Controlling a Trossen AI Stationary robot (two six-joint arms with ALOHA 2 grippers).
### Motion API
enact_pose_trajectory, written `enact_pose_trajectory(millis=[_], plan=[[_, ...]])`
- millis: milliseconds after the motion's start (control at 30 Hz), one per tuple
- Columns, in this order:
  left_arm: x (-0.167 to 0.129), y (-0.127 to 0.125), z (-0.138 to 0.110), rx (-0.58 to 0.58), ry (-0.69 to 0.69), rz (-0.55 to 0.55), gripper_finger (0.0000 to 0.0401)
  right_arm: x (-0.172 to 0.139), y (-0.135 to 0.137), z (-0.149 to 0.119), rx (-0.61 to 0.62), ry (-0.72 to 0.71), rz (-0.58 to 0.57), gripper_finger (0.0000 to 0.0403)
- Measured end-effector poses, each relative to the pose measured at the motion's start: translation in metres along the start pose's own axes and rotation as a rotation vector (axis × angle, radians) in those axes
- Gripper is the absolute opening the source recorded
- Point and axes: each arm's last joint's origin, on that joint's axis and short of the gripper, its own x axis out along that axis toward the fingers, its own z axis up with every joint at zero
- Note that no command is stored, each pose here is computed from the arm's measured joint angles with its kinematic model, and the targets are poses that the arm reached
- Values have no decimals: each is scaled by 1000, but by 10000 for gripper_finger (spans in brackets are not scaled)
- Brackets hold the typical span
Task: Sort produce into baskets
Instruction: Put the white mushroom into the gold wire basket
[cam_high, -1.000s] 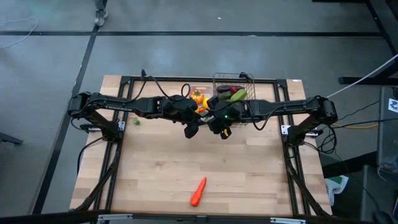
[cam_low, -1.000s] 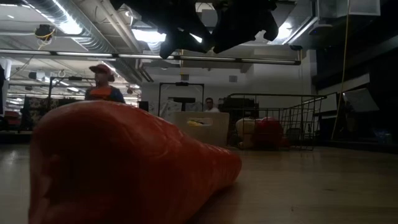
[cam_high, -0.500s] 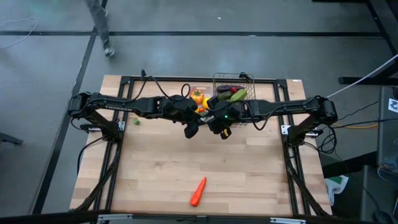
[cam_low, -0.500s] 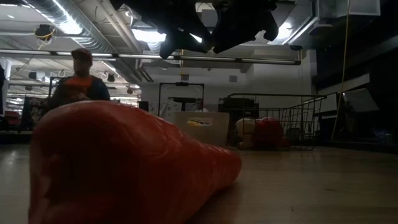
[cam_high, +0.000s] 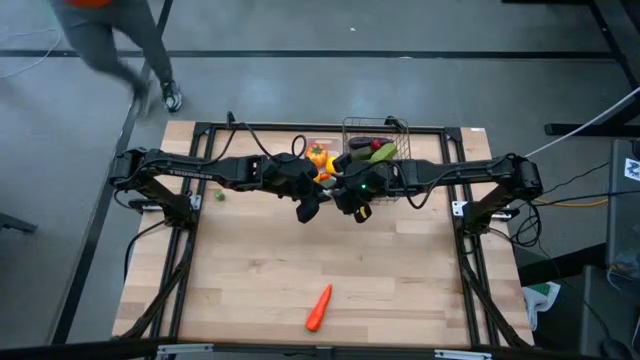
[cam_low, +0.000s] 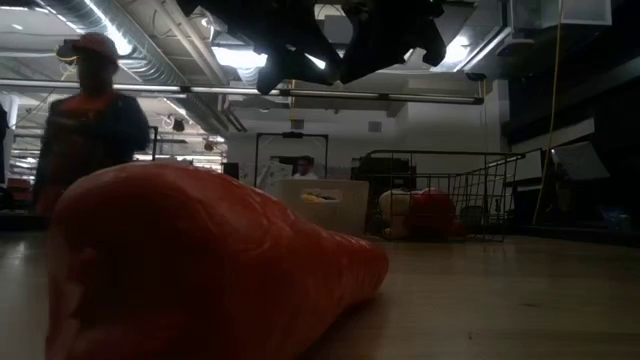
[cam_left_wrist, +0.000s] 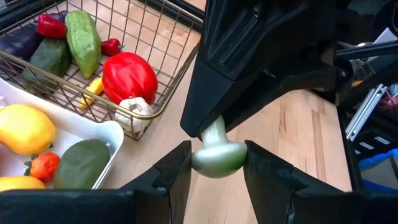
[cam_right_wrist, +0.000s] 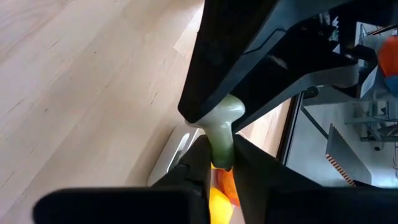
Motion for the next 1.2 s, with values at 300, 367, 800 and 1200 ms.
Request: enact_pose_trajectory(millis=[300,367,800,1200], plan=[[0,0,0,16,0,0,134,0,0,0,0,1,2,41],[0,0,0,31,0,1,140,0,0,0,0,1,2,42],[-1,13,6,15,-18,37,226,1,-4,-11,4,119,-48,44],[-5,54,14,0,11,159,222,-5,-34,-102,247,575,53,44]])
